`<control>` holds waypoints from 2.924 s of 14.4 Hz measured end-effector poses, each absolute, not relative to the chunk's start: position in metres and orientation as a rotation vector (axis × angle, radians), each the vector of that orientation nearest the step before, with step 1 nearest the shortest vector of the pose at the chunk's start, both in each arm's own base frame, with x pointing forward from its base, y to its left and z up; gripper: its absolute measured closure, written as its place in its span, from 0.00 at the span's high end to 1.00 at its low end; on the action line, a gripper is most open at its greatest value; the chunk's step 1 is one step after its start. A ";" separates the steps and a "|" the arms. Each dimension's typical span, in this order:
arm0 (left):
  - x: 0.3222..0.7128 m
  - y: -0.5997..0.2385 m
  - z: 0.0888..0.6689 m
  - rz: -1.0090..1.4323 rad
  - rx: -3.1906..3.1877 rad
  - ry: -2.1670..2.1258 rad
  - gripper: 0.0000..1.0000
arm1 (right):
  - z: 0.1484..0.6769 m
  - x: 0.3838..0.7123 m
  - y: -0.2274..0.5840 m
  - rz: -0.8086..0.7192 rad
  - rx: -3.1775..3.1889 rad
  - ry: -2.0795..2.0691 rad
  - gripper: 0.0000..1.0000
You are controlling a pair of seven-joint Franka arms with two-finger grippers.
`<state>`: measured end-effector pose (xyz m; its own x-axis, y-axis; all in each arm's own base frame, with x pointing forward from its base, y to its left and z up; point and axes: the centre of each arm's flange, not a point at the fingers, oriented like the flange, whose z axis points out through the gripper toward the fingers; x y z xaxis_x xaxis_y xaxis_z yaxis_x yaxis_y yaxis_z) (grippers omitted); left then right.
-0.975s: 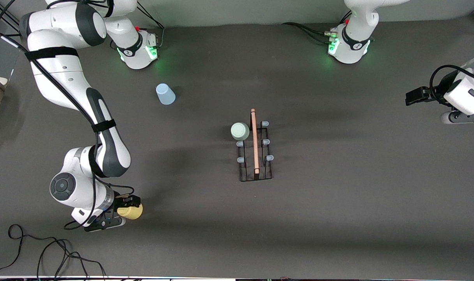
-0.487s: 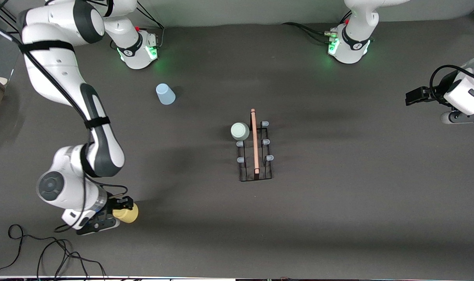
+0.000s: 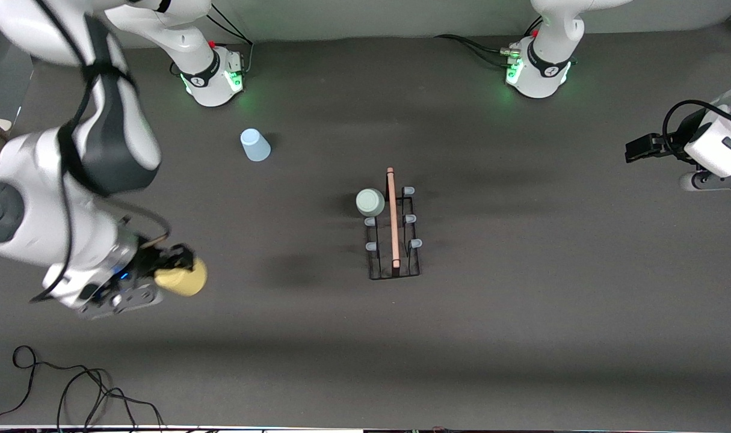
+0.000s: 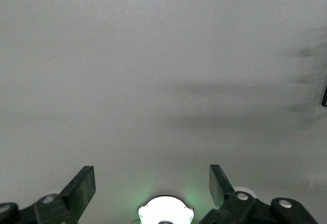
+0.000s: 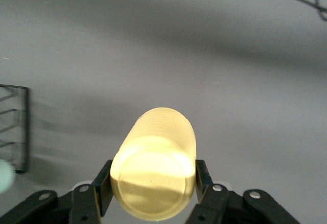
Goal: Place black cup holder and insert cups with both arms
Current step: 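Carry the yellow cup over the cup holder with the right gripper, then lower the yellow cup into a holder slot and release it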
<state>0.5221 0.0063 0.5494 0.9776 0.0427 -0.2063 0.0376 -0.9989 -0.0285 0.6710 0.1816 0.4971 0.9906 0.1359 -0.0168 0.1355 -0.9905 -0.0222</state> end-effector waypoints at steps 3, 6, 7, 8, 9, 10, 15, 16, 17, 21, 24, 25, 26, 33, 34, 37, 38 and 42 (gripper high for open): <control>0.522 0.006 0.549 0.324 -3.100 -0.063 1.00 | 0.498 0.631 0.295 0.026 -3.121 0.013 0.66; 0.522 0.006 0.549 0.324 -3.100 -0.063 1.00 | 0.493 0.594 0.390 0.000 -3.105 0.183 0.66; 0.522 0.006 0.549 0.324 -3.100 -0.063 1.00 | 0.489 0.585 0.416 -0.013 -3.095 0.233 0.66; 0.522 0.006 0.549 0.324 -3.100 -0.063 1.00 | 0.484 0.578 0.439 -0.025 -3.084 0.275 0.66; 0.522 0.006 0.549 0.324 -3.100 -0.063 1.00 | 0.476 0.574 0.457 -0.045 -3.074 0.308 0.66; 0.522 0.006 0.549 0.324 -3.100 -0.063 1.00 | 0.466 0.572 0.472 -0.068 -3.066 0.337 0.66; 0.522 0.006 0.549 0.324 -3.100 -0.063 1.00 | 0.414 0.584 0.492 -0.111 -3.052 0.385 0.66; 0.522 0.006 0.549 0.324 -3.100 -0.063 1.00 | 0.406 0.586 0.492 -0.112 -3.053 0.387 0.66; 0.522 0.006 0.549 0.324 -3.100 -0.063 1.00 | 0.400 0.587 0.494 -0.114 -3.052 0.387 0.66; 0.522 0.006 0.549 0.324 -3.100 -0.063 1.00 | 0.383 0.590 0.497 -0.112 -3.054 0.385 0.66; 0.522 0.006 0.549 0.324 -3.100 -0.063 1.00 | 0.371 0.588 0.504 -0.125 -3.054 0.369 0.66; 0.522 0.006 0.549 0.324 -3.100 -0.063 1.00 | 0.365 0.588 0.506 -0.128 -3.058 0.364 0.66; 0.522 0.006 0.549 0.324 -3.100 -0.063 1.00 | 0.359 0.589 0.507 -0.130 -3.058 0.362 0.66; 0.522 0.006 0.549 0.324 -3.100 -0.063 1.00 | 0.313 0.596 0.508 -0.131 -3.065 0.367 0.72; 0.522 0.006 0.549 0.324 -3.100 -0.063 1.00 | 0.314 0.599 0.506 -0.139 -3.062 0.373 0.81; 0.522 0.006 0.549 0.324 -3.100 -0.063 1.00 | 0.341 0.604 0.504 -0.171 -3.038 0.381 1.00; 0.522 0.006 0.549 0.324 -3.100 -0.063 1.00 | 0.357 0.601 0.502 -0.158 -3.049 0.383 1.00; 0.522 0.006 0.549 0.324 -3.100 -0.063 1.00 | 0.469 0.579 0.483 -0.137 -3.066 0.384 1.00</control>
<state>0.5221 0.0062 0.5495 0.9776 0.0426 -0.2061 0.0375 -0.9989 -0.0284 0.5794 0.4826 0.4687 0.9653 -0.2481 0.0818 -0.2438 -0.9680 -0.0590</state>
